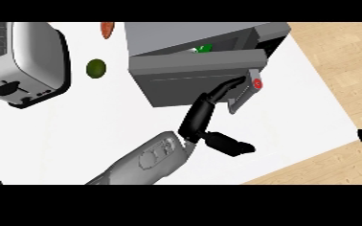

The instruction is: Pick up the milk, place it into the microwave and close the microwave

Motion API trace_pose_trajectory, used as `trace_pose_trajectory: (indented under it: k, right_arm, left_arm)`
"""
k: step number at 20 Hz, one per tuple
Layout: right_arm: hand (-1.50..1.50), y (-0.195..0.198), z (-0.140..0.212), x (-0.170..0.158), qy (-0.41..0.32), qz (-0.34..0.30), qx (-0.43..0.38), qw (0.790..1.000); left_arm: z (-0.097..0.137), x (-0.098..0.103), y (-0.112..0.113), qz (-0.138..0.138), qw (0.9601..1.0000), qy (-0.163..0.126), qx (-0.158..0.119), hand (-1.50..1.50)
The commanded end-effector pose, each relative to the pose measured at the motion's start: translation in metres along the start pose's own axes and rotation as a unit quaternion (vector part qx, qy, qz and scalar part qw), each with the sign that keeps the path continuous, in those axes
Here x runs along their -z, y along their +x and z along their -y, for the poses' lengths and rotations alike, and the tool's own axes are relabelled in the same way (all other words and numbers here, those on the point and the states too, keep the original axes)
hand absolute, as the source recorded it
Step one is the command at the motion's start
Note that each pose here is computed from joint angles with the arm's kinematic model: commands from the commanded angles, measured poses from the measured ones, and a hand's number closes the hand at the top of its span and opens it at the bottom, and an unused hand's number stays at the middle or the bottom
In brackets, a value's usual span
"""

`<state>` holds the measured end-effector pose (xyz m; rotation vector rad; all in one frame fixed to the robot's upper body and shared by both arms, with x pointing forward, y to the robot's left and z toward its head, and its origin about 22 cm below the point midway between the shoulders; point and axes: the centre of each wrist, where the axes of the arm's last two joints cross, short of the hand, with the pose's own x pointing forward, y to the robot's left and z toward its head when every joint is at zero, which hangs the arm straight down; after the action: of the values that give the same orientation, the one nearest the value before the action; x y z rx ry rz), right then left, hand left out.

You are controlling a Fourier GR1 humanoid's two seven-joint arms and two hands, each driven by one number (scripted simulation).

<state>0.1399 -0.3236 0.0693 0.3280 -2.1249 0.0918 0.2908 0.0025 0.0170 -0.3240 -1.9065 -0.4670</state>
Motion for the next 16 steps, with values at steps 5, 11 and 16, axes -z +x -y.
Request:
trace_pose_trajectory:
  k: [5,11,16]
  right_arm:
    - [-1.5,0.006,0.002,0.016,0.035,0.009,0.021,0.999]
    - [-1.5,0.011,0.005,0.026,0.056,0.016,0.034,0.998]
    - [-1.5,0.015,0.01,0.033,0.067,0.019,0.033,0.997]
  left_arm:
    - [-0.007,0.025,0.007,0.012,0.9995,0.028,0.004,-1.5]
    - [-0.011,0.04,0.011,0.016,0.9988,0.045,0.015,-1.5]
    - [-0.013,0.041,0.008,0.013,0.9983,0.057,0.009,-1.5]
